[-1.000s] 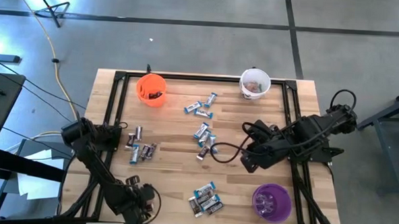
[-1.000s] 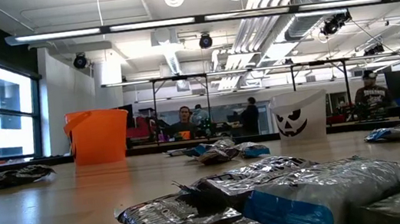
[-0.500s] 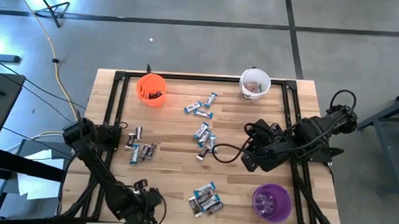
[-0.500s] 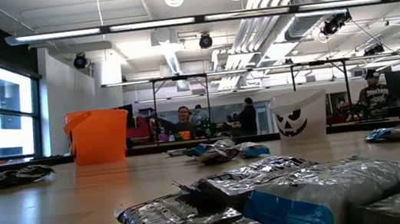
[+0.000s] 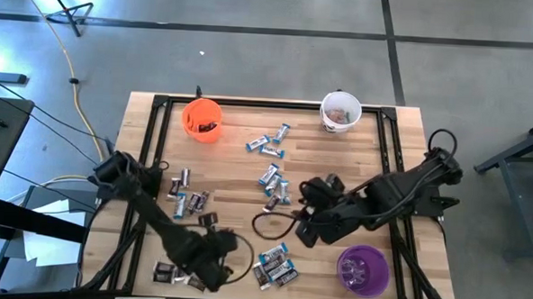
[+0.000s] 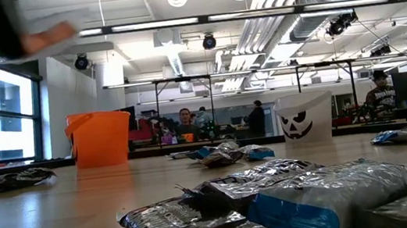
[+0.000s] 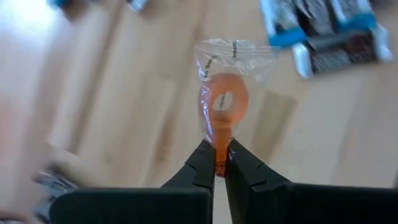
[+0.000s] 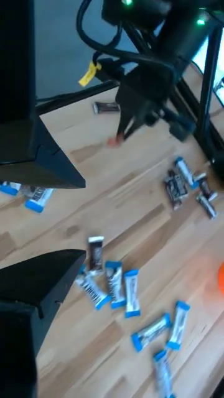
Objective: Sort candy
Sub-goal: Put the orange gummy into the white bucket
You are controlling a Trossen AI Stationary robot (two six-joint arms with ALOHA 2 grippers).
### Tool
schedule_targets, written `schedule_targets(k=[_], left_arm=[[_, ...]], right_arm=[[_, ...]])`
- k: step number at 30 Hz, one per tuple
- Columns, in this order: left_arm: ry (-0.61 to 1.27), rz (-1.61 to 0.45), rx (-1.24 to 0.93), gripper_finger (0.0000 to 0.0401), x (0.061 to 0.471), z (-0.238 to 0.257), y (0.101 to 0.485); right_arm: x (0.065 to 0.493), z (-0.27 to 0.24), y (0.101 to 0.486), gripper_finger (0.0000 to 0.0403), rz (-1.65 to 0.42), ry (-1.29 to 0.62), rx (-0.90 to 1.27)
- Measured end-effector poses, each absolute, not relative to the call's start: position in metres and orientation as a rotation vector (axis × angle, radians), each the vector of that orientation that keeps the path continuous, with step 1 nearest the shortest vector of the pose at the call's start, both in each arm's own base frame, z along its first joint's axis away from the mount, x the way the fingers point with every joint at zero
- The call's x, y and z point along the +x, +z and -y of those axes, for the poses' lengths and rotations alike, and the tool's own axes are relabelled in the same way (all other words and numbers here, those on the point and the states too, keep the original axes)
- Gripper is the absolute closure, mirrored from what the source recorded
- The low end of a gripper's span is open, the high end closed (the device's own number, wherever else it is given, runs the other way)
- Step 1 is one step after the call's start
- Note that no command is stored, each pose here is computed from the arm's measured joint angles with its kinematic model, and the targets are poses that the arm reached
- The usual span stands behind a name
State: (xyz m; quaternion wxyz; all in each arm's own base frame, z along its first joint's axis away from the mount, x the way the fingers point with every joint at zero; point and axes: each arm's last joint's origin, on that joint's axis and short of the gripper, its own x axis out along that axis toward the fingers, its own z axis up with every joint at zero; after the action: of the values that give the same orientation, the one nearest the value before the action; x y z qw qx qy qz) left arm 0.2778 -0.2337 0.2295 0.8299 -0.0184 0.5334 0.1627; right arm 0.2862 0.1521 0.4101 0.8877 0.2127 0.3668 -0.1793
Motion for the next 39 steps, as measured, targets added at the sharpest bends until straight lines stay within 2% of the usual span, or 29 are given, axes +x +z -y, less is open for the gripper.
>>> schedule_targets(k=[10, 16, 24, 34, 39], left_arm=[[0.509, -1.004, 0.004, 0.0398, 0.318, 0.185, 0.285], [0.535, -0.852, -0.026, 0.0398, 0.331, 0.174, 0.332], [0.575, -0.629, -0.026, 0.0398, 0.331, 0.168, 0.387], [0.626, -0.521, -0.009, 0.0398, 0.328, 0.164, 0.409], [0.640, -0.505, -0.005, 0.0398, 0.328, 0.164, 0.410]], right_arm=[[0.288, -0.158, 0.400, 0.0238, -0.843, -0.340, 0.314], [0.286, -0.156, 0.402, 0.0238, -0.805, -0.362, 0.223], [0.294, -0.156, 0.409, 0.0238, -0.651, -0.413, 0.107], [0.305, -0.160, 0.434, 0.0238, -0.423, -0.354, 0.052], [0.310, -0.158, 0.438, 0.0238, -0.387, -0.348, 0.038]])
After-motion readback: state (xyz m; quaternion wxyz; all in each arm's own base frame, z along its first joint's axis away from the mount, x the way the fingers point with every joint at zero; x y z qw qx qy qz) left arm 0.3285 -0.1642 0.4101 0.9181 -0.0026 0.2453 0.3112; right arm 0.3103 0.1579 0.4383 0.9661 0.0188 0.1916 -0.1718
